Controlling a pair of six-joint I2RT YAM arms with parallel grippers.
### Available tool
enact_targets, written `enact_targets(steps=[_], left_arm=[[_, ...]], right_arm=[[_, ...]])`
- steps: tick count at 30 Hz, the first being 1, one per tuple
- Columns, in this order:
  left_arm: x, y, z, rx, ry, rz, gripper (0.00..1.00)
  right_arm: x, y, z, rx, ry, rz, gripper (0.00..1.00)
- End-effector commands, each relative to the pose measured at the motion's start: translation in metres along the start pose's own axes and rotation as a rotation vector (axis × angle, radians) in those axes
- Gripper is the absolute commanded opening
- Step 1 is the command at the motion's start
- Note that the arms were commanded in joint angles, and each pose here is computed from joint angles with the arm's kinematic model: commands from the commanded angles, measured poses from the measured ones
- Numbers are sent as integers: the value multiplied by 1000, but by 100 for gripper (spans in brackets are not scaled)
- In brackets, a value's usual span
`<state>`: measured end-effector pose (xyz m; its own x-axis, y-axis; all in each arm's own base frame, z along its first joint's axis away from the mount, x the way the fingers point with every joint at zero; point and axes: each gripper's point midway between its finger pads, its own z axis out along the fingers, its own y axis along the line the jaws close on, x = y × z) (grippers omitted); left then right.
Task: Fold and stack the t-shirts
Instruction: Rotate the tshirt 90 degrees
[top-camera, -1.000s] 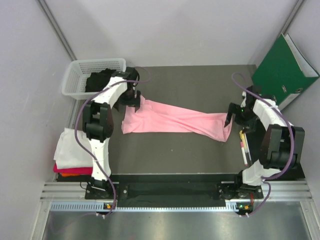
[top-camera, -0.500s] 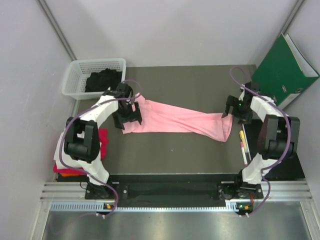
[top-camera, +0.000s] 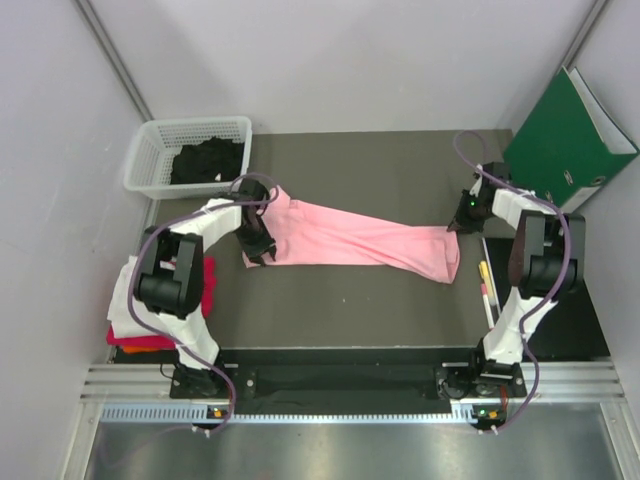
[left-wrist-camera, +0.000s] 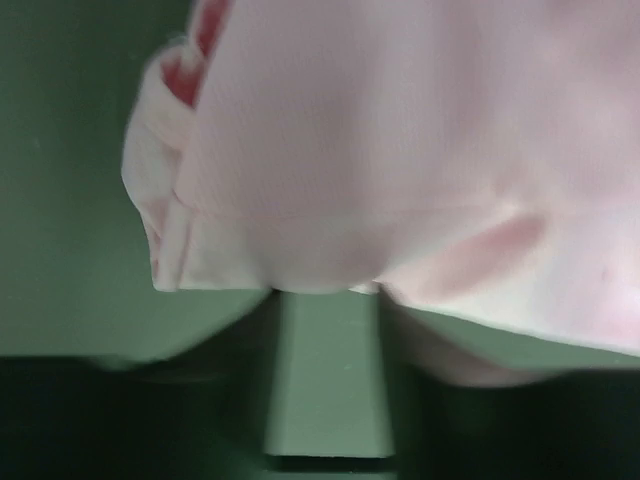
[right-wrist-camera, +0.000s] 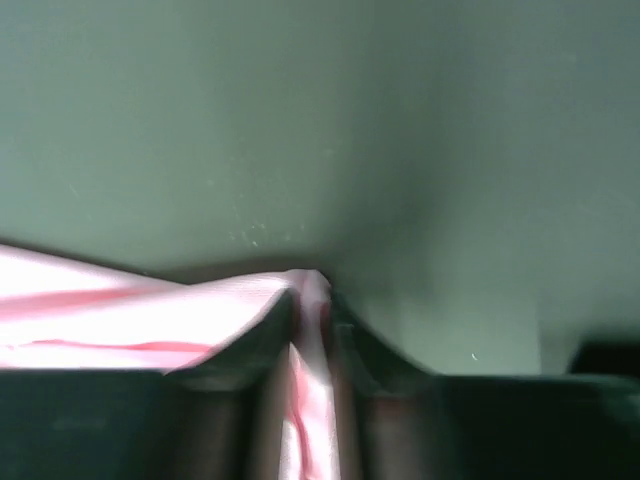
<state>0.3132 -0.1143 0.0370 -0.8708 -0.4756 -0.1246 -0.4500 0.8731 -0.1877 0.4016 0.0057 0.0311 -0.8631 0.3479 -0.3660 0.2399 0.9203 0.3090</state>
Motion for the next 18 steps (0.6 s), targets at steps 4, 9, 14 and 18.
enact_targets(steps=[4,9,14,18], left_arm=[[-52,-14,37,-117,-53,-27,0],[-92,-51,54,-83,-88,17,0],[-128,-91,69,-13,-108,78,0],[-163,-147,84,156,-146,105,0]], right_arm=[[12,21,5,-116,19,65,0],[65,13,-14,-100,107,84,0],[127,4,-38,-77,201,117,0],[165,3,-56,-69,270,159,0]])
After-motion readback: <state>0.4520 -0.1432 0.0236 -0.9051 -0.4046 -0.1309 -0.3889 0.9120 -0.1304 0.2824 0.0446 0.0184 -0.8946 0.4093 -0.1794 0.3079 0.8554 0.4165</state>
